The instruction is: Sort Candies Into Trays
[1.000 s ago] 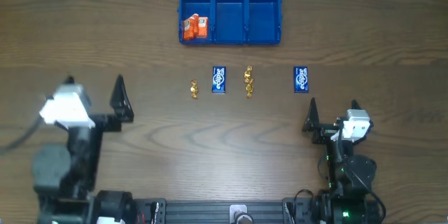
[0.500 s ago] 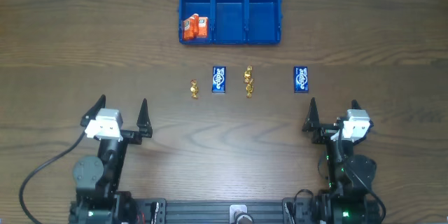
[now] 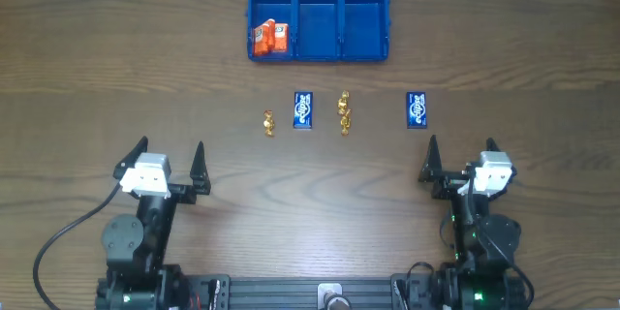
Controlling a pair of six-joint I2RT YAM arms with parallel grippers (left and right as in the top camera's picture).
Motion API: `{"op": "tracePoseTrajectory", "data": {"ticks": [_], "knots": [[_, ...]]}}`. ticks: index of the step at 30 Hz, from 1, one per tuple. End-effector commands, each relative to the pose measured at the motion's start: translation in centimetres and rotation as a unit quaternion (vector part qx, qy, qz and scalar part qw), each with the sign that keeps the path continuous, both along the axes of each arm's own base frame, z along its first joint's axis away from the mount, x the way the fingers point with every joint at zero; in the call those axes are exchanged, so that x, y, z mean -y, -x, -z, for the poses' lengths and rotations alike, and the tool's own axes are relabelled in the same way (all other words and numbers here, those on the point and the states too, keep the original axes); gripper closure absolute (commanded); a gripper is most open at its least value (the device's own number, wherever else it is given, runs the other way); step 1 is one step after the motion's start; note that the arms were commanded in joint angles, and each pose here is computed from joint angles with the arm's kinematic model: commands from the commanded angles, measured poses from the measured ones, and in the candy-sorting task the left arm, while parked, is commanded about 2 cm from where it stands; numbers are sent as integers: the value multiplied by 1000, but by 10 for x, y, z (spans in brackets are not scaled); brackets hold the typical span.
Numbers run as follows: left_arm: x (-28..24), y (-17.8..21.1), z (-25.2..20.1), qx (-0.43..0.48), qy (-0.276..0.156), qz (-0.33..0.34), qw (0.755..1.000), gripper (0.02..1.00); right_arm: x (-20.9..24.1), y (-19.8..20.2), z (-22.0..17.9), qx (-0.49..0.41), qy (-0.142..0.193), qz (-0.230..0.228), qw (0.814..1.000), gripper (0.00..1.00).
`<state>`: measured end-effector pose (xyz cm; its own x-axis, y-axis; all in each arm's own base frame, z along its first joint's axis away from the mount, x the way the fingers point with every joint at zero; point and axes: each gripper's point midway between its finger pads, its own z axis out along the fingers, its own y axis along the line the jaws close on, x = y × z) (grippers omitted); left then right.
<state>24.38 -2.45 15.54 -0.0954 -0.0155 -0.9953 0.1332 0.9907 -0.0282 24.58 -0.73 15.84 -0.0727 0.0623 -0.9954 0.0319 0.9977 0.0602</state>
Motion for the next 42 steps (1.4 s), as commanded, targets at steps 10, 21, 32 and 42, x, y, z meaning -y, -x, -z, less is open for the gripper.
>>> {"op": "tracePoseTrajectory", "data": {"ticks": [10,21,32,42], "knots": [[2,1,16,-25,-3,6,1000,20,-1,0,2,-2,5,-2,1000,1],[2,1,16,-25,-3,6,1000,18,-1,0,2,0,4,-2,1000,1],[2,1,16,-25,-3,6,1000,23,-13,0,0,2,-81,-30,996,1],[2,1,16,-25,-3,6,1000,20,-21,5,-62,-95,-97,-44,990,1]]}}
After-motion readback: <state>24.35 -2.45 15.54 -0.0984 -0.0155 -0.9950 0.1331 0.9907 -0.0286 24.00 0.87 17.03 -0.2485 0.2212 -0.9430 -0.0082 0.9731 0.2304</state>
